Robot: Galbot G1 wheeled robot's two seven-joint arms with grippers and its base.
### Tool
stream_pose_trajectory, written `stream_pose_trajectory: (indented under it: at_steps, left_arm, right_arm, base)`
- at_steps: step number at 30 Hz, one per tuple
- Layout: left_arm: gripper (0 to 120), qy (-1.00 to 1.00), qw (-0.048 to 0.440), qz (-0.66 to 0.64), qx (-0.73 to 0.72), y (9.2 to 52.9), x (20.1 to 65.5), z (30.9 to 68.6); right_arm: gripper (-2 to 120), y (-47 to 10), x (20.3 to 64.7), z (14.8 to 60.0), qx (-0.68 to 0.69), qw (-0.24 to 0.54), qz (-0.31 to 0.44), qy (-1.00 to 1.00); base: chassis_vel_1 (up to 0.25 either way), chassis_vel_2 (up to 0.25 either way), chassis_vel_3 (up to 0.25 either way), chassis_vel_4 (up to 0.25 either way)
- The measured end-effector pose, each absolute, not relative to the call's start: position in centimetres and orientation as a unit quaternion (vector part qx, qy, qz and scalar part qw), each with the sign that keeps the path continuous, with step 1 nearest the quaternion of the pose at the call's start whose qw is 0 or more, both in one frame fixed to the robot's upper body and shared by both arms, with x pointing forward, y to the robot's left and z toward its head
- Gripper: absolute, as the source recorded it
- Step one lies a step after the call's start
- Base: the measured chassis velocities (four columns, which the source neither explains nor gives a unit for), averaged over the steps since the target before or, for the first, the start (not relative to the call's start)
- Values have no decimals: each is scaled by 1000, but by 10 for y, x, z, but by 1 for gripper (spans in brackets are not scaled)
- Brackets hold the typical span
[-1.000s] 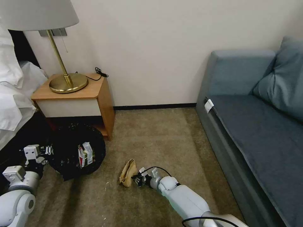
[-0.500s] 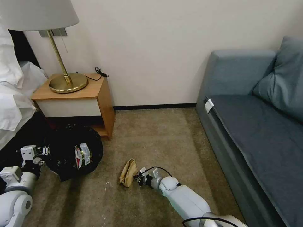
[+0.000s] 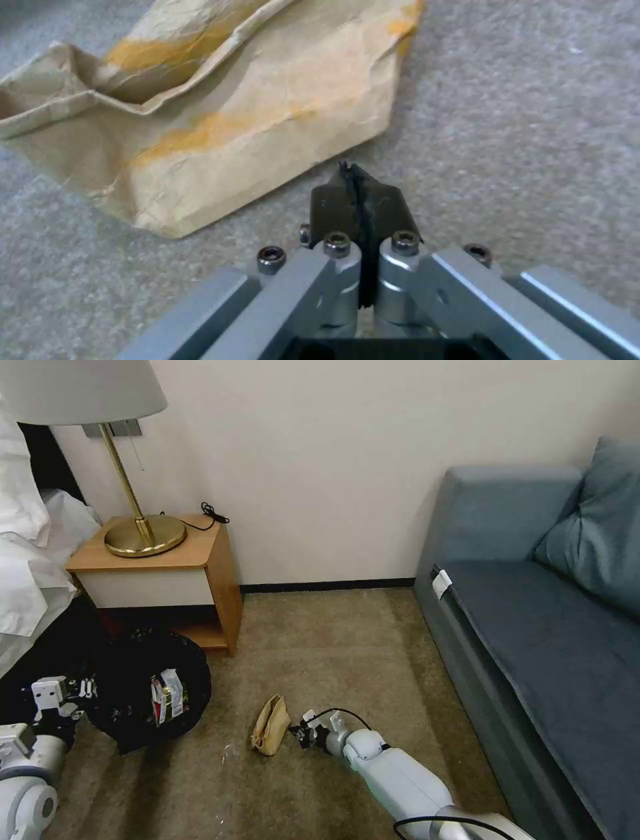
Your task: Pick up the trash bin, then pick up the garbage on the floor and place it into the trash bin.
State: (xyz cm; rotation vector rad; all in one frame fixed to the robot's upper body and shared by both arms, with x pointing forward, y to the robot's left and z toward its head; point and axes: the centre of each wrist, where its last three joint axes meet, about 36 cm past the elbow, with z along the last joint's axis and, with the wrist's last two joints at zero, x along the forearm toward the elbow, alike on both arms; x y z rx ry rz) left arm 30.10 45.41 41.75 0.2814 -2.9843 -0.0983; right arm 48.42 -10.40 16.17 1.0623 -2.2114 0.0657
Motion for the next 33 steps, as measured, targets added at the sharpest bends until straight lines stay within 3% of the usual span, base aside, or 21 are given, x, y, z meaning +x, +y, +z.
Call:
stream_pose_trajectory:
  at_steps: [28, 30, 33]
  left_arm:
    - [4, -982, 107, -57, 147, 483, 269, 398]
    - [4, -981, 107, -56, 150, 484, 268, 397]
    - [4, -980, 110, -55, 154, 485, 266, 394]
  right_arm:
    - [0, -96, 530, 204, 432, 287, 58, -853]
    - [3, -94, 533, 206, 433, 285, 58, -853]
    - [19, -88, 539, 210, 437, 281, 58, -852]
  base:
    - [0, 0, 0, 0]
    - [0, 0, 0, 0]
    - [0, 0, 0, 0]
